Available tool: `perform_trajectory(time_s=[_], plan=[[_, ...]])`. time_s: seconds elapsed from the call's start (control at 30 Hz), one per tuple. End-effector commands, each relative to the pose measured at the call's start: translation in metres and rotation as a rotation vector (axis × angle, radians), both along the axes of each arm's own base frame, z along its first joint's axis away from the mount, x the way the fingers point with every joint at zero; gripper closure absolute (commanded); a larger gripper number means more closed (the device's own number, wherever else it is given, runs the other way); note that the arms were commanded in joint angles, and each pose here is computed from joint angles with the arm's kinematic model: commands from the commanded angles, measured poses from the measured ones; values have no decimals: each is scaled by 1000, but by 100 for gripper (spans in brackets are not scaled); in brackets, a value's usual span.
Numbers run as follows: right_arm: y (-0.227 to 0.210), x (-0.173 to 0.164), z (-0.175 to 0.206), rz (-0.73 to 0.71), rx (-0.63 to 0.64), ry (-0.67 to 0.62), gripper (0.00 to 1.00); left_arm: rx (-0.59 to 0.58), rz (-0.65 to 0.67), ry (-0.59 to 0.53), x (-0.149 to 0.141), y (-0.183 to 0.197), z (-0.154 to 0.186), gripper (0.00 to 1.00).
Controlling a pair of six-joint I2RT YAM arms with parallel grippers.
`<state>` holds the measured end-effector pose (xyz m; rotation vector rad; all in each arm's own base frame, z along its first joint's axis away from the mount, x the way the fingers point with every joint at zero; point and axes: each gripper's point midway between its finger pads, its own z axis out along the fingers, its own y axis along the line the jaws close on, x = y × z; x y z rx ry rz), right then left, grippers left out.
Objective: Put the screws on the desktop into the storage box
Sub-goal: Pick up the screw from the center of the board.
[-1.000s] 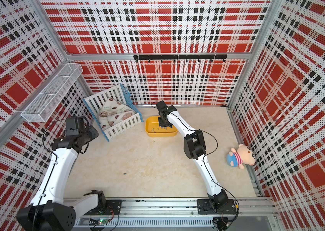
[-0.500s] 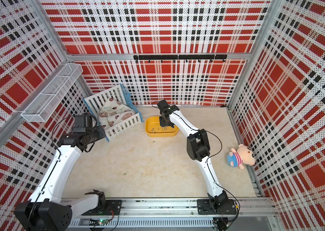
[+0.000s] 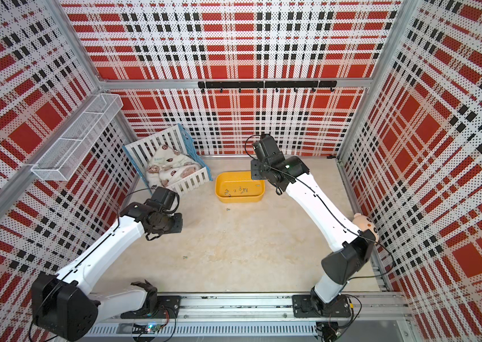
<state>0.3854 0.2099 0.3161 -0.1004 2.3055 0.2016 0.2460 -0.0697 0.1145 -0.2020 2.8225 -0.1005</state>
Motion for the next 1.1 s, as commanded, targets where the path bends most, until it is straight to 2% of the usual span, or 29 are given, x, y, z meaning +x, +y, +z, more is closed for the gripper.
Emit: perform_trajectory(time_s=[0.0, 0.17, 0.37, 0.5, 0.73, 1.07], plan=[[-8, -14, -9, -24, -17, 19, 55, -75, 73, 32, -14, -11, -18, 57], [-11, -26, -18, -19, -11, 33, 55, -82, 137, 32, -28, -21, -42, 57], [-10, -32, -30, -12, -5, 56, 55, -53, 112, 71, -35, -40, -65, 56], [-11, -35, -32, -11, -5, 61, 55, -26, 124, 87, -43, -39, -76, 56], [-9, -36, -37, -4, -6, 74, 55, 0, 175, 79, -54, -25, -80, 56], [-6, -36, -43, 3, -5, 85, 55, 27, 178, 107, -63, -18, -87, 58]])
